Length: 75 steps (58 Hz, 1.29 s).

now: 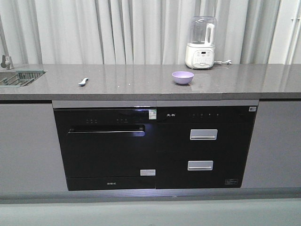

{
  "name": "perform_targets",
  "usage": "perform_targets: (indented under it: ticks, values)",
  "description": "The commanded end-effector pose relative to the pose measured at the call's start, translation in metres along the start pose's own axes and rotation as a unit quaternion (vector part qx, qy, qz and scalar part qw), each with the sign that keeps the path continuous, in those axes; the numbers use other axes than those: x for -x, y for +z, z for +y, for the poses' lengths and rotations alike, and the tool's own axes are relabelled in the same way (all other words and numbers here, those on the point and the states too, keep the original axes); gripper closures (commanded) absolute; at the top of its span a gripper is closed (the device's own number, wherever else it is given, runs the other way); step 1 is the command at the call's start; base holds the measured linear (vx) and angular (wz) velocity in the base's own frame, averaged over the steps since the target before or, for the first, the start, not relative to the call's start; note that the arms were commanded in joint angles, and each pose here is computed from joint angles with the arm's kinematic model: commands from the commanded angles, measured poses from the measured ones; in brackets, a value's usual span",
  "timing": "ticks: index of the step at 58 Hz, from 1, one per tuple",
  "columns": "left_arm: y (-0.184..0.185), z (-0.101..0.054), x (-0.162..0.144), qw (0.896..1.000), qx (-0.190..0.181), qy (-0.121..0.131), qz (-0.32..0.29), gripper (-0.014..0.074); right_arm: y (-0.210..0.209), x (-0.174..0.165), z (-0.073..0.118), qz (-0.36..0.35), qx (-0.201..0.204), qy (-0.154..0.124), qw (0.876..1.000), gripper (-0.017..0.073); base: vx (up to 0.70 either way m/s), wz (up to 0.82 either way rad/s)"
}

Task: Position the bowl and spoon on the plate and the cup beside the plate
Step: 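Drive the base toward the counter holding the lavender bowl and spoon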

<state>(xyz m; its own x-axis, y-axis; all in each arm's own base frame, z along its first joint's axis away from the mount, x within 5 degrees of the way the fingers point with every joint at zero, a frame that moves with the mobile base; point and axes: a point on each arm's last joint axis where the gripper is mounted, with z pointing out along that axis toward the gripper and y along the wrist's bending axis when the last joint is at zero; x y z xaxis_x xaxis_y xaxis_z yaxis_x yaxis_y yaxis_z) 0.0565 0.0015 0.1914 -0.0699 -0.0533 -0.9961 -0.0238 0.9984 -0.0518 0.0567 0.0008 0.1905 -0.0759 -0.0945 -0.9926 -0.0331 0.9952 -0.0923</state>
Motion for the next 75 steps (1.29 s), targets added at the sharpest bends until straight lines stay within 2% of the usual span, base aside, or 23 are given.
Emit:
perform_targets:
  ticks: [1, 75]
  values:
    - [0.0018, -0.0005, 0.0001, 1.000, -0.004, -0.005, -0.024, 0.0599, 0.0001, 0.0021, 0.0004, -0.037, -0.002, -0.006, 0.999, 0.0568, 0.00, 0.00]
    - [0.0018, -0.0005, 0.0001, 1.000, -0.004, -0.005, -0.024, 0.0599, 0.0001, 0.0021, 0.0004, -0.037, -0.002, -0.006, 0.999, 0.0568, 0.01, 0.01]
